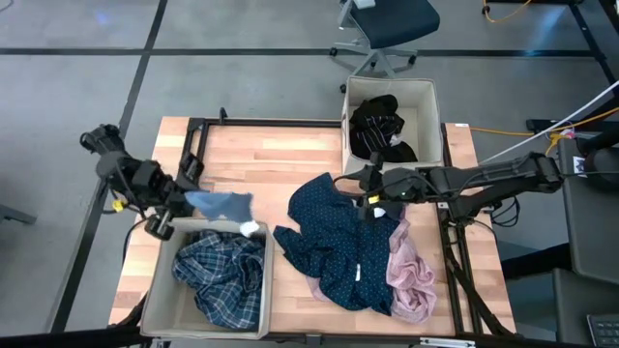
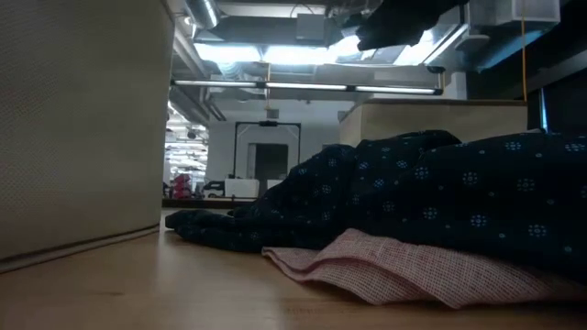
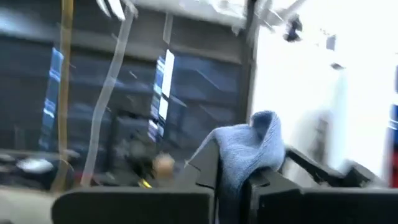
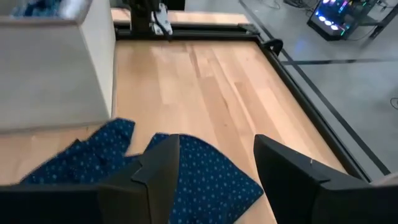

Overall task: Sort clothes
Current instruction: Put the blue sock into the bottom laundry organizer

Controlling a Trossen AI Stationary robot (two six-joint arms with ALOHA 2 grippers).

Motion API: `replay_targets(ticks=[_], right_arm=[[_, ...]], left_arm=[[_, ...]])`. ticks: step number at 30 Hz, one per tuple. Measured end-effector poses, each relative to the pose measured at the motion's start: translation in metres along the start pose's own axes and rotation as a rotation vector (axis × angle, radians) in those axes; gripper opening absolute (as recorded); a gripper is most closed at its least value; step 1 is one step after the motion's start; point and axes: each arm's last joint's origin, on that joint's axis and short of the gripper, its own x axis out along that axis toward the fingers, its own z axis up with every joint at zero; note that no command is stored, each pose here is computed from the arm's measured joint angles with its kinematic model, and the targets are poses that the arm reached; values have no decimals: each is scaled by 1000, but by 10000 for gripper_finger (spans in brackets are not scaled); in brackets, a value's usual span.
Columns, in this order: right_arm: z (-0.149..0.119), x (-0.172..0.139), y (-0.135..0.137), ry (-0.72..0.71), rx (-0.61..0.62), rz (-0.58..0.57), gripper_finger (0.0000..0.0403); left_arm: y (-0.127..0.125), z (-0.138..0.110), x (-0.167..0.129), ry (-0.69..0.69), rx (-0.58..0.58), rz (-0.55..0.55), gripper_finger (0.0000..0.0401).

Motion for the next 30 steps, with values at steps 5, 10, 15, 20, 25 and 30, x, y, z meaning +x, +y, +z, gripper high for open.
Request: replay_targets(ticks=[5, 10, 15, 20, 25, 30], right_arm=[[-2, 4, 1, 14, -9, -9, 209], [-2, 6, 1, 15, -14, -55, 209], [-3, 8, 1, 17, -20, -58, 209], [-4, 10, 2, 22, -41, -63, 209], [-7, 16, 4, 46, -51, -63, 209], [-11, 25, 7, 64, -58, -56, 209]], left_arm=[[-10, -15, -6, 158, -39, -79, 2], [-25, -32, -2, 258, -78, -117, 5], [-43, -39, 2, 261, -89, -184, 2], [-59, -25, 1, 88, 26, -258, 6], [-62, -27, -4, 126, 57, -263, 3], [-58, -53, -8, 355, 86, -45, 3]])
